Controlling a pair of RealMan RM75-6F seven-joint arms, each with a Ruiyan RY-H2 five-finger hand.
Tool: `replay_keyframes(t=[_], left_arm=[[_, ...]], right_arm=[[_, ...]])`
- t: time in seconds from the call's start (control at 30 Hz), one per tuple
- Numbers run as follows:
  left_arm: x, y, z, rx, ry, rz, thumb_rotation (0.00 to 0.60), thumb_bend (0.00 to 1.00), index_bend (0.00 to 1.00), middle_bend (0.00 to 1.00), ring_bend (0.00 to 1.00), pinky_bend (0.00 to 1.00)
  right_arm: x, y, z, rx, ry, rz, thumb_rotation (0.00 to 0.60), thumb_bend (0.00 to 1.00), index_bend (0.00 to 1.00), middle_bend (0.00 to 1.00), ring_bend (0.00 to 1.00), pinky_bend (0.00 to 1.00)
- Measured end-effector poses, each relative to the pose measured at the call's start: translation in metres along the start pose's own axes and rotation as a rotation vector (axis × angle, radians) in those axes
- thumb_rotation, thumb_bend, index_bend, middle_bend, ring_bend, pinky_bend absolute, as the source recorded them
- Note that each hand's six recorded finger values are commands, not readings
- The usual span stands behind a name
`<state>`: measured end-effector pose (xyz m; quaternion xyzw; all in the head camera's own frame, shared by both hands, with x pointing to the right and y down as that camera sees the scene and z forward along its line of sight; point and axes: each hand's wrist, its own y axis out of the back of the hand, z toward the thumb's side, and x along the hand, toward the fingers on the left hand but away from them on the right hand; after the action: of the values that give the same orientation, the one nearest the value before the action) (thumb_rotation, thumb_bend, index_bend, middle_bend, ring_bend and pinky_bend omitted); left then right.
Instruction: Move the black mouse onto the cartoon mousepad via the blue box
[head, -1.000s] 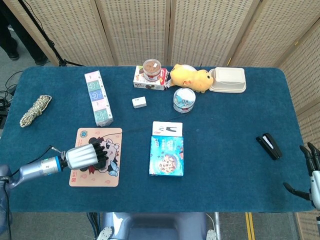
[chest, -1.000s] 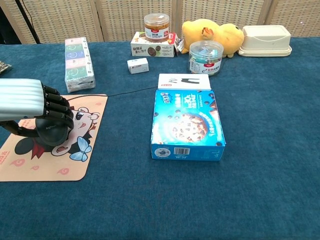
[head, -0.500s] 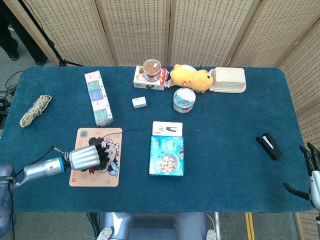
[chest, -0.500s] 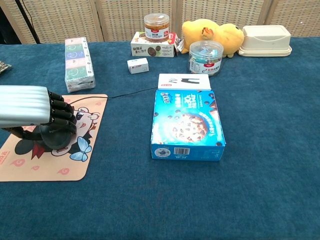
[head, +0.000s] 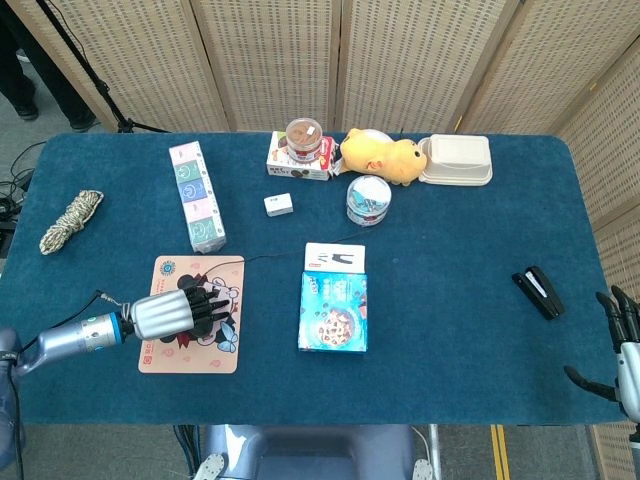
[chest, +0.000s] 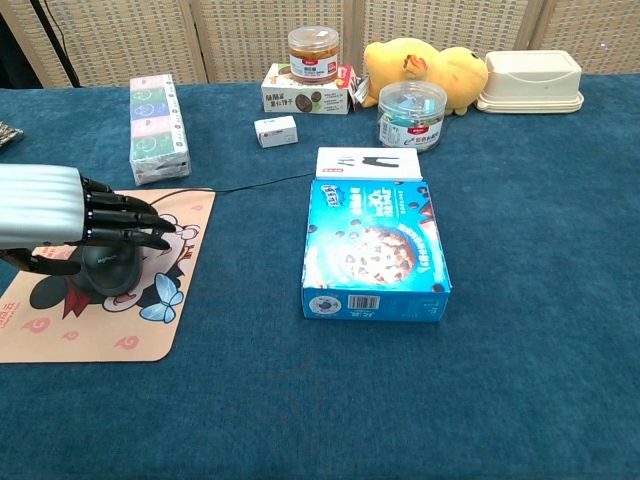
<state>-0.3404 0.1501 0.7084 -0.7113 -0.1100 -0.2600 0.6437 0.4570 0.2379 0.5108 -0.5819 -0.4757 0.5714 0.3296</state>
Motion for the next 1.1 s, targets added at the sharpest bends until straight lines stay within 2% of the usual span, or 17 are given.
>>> replay_keyframes(t=[0.2, 0.3, 0.37, 0.47, 0.63, 0.73, 0.8, 0.93, 1.03, 1.1], left_arm=[[-0.018, 0.009, 0.002, -0.029, -0.029, 0.029, 0.595, 0.34, 0.0, 0.0, 0.07, 0.38], [-0.033, 0.016, 0.005, -0.031, -0.048, 0.056, 0.567, 0.34, 0.0, 0.0, 0.06, 0.37], [-0.044, 0.022, 0.008, -0.041, -0.05, 0.09, 0.534, 0.34, 0.0, 0.0, 0.06, 0.37], [-0.061, 0.034, 0.013, -0.09, -0.02, 0.165, 0.518, 0.34, 0.0, 0.0, 0.05, 0.35], [-0.086, 0.041, 0.016, -0.251, 0.131, 0.265, 0.473, 0.34, 0.0, 0.0, 0.07, 0.28], [-0.098, 0.043, 0.022, -0.355, 0.224, 0.316, 0.438, 0.34, 0.0, 0.0, 0.03, 0.23], [-0.105, 0.045, 0.026, -0.421, 0.284, 0.351, 0.436, 0.34, 0.0, 0.0, 0.02, 0.21], [-0.124, 0.051, 0.035, -0.581, 0.453, 0.423, 0.43, 0.34, 0.0, 0.0, 0.0, 0.1], [-0.139, 0.052, 0.037, -0.679, 0.595, 0.441, 0.43, 0.34, 0.0, 0.0, 0.0, 0.02], [-0.149, 0.051, 0.037, -0.738, 0.685, 0.442, 0.439, 0.34, 0.0, 0.0, 0.0, 0.0]], right_arm=[[0.002, -0.001, 0.003, -0.004, 0.008, 0.006, 0.6, 0.0, 0.0, 0.0, 0.0, 0.0], [0.002, -0.002, 0.005, -0.007, 0.016, 0.014, 0.6, 0.0, 0.0, 0.0, 0.0, 0.0], [0.003, -0.002, 0.007, -0.01, 0.022, 0.017, 0.6, 0.0, 0.0, 0.0, 0.0, 0.0], [0.004, -0.002, 0.01, -0.013, 0.034, 0.023, 0.6, 0.0, 0.0, 0.0, 0.0, 0.0], [0.007, -0.002, 0.015, -0.03, 0.056, 0.035, 0.6, 0.0, 0.0, 0.0, 0.0, 0.0], [0.008, -0.001, 0.018, -0.037, 0.074, 0.037, 0.6, 0.0, 0.0, 0.0, 0.0, 0.0], [0.009, 0.0, 0.02, -0.044, 0.085, 0.042, 0.6, 0.0, 0.0, 0.0, 0.0, 0.0], [0.01, 0.001, 0.022, -0.05, 0.099, 0.052, 0.6, 0.0, 0.0, 0.0, 0.0, 0.0], [0.011, 0.002, 0.023, -0.054, 0.103, 0.056, 0.6, 0.0, 0.0, 0.0, 0.0, 0.0], [0.011, 0.003, 0.022, -0.058, 0.105, 0.054, 0.6, 0.0, 0.0, 0.0, 0.0, 0.0]])
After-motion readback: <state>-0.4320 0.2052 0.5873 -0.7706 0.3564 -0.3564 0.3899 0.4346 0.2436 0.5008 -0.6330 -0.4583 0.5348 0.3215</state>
